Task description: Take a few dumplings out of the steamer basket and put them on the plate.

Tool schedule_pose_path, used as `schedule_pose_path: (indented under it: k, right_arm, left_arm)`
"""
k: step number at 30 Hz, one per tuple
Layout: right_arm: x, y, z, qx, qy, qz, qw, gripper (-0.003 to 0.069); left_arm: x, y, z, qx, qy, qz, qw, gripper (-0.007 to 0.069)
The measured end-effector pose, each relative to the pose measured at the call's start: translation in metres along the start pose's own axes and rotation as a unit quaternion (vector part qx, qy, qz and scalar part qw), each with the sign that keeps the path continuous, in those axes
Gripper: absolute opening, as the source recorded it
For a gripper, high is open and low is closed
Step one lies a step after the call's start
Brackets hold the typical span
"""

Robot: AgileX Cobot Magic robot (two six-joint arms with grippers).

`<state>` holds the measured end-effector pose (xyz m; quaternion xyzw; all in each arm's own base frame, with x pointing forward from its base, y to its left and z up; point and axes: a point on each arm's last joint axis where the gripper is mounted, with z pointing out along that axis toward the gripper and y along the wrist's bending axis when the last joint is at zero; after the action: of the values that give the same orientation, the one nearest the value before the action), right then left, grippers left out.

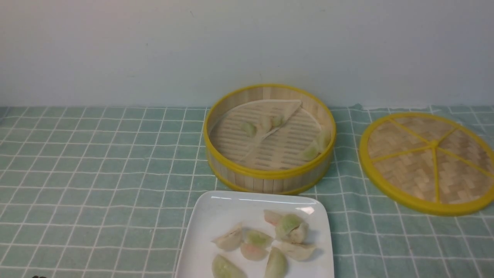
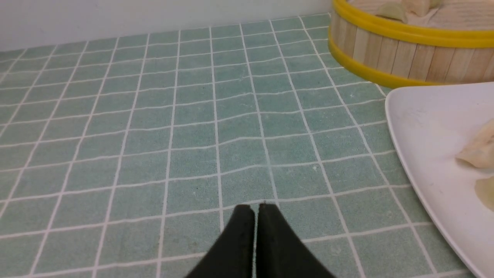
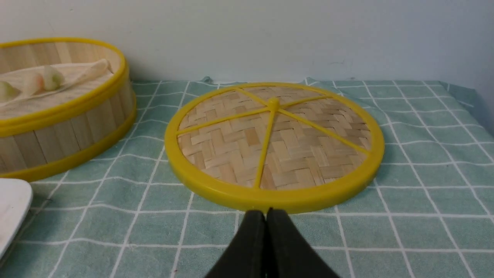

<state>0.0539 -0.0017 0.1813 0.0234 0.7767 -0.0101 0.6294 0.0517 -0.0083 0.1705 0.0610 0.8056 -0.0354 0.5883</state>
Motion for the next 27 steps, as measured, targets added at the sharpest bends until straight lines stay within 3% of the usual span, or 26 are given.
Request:
schedule_pose_path:
  k: [27]
  right_arm:
    - [0.0, 0.0, 0.0, 0.0, 0.0, 0.029, 1.0, -0.0015]
  left_arm:
    - [0.0, 0.0, 0.0, 0.0, 0.0, 0.0, 1.0, -0.0006]
